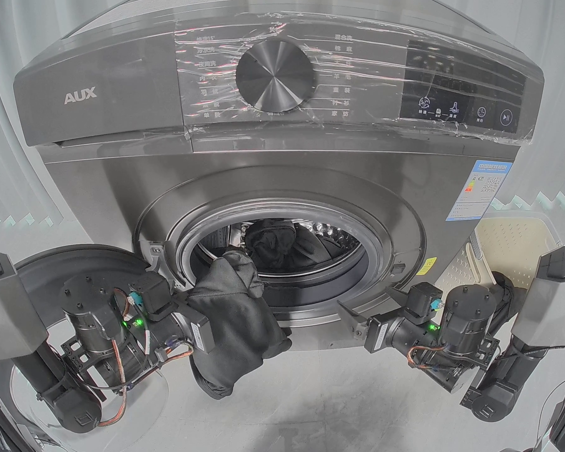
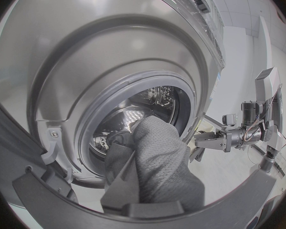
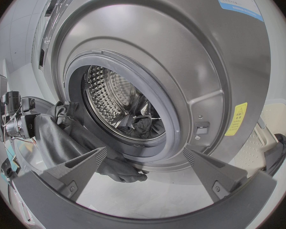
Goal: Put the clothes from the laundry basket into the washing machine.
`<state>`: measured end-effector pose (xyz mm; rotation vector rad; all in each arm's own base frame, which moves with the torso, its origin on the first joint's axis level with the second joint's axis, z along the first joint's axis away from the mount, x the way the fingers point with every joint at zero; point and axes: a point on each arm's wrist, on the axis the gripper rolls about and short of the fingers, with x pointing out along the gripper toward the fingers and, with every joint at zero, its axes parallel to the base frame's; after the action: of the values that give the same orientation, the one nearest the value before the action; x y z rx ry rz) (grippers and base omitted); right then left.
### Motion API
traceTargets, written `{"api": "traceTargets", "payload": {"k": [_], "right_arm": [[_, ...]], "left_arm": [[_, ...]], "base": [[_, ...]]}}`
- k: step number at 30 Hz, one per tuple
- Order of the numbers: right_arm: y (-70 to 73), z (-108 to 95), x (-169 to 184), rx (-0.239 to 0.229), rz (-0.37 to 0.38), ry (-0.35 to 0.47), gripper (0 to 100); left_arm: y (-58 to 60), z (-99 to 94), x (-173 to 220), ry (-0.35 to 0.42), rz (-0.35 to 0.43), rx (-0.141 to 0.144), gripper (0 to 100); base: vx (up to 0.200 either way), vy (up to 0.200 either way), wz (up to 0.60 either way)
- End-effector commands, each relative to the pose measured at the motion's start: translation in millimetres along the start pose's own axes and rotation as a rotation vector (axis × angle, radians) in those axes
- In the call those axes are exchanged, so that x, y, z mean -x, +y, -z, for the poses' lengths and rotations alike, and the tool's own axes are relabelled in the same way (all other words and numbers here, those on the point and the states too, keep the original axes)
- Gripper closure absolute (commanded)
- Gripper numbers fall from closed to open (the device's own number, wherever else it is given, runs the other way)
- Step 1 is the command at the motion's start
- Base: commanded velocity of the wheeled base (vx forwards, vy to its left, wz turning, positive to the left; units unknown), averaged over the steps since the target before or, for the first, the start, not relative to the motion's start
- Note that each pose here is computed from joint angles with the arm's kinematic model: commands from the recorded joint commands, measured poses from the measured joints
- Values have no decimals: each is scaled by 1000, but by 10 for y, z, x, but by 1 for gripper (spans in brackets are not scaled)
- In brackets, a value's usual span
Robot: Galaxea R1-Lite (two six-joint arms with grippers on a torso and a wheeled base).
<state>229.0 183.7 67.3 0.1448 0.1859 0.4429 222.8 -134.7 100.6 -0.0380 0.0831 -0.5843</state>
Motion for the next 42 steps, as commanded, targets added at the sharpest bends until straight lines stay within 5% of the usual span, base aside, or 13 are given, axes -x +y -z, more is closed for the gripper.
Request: {"api": "traceTargets", "payload": {"k": [1,5,13,19,27,42], "right_arm": [[114,5,62,5,-42,4,0],[200,-18,138,4,-77,0,0],[208,-75,173,-4,-85,-17,0],[208,-75,173,-4,-87,-16,0],[201,-71,176,-4,-85,-14,0],[196,-48,177,-3,-83,-5,0]], "left_arm": [[-128,-4,20,-1,47,-11,100],[-254,50,-137,4,70,4,100],[-272,212,-514,13,89,0,100],[-328,316,-908,-26,97,44,100],[-340,332,-1205,-87,98,51,100],[-122,389,-1792,-209,38,42,100]], "base": [[0,0,0],[0,0,0],[0,0,0],[0,0,0],[0,0,0],[0,0,0]]}}
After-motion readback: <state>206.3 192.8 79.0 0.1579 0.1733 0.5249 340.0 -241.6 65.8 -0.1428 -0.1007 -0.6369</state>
